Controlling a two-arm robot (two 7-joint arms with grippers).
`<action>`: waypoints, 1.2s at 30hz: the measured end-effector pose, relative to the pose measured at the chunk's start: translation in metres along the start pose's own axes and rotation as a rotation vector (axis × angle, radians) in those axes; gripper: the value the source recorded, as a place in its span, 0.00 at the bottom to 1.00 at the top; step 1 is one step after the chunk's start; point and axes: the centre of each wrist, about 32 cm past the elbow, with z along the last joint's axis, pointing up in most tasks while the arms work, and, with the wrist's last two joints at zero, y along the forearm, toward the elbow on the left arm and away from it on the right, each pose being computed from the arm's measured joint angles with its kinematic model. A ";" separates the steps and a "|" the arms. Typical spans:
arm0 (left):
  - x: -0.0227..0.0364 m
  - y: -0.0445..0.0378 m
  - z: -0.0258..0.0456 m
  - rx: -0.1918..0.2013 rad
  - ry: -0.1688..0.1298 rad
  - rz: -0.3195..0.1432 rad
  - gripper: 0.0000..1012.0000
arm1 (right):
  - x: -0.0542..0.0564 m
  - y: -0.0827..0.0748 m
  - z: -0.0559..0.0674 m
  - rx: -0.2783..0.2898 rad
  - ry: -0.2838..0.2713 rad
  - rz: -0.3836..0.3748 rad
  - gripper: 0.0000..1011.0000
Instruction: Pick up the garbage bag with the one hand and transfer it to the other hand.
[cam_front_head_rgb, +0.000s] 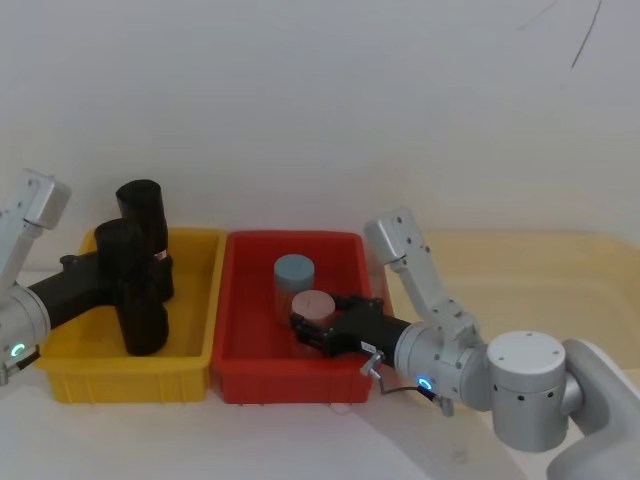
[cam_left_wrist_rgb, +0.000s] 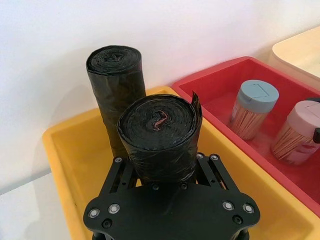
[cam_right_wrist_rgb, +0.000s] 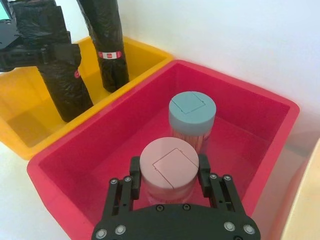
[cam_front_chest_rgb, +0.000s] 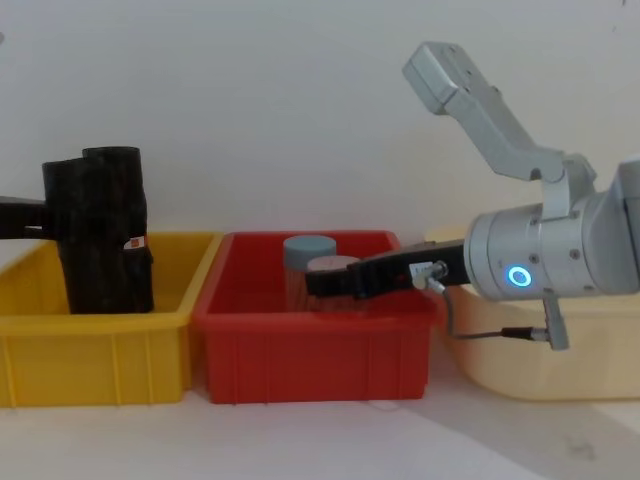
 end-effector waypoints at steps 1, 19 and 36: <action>0.0000 0.0000 0.0000 0.000 0.000 0.000 0.43 | 0.000 0.000 0.000 0.001 -0.001 0.000 0.64; -0.0041 -0.0042 0.0453 -0.131 -0.050 -0.044 0.43 | 0.000 -0.035 0.035 0.133 -0.098 -0.053 0.64; -0.0204 -0.0379 0.1198 -0.356 -0.091 -0.225 0.43 | 0.012 -0.098 0.068 0.237 -0.192 -0.260 0.64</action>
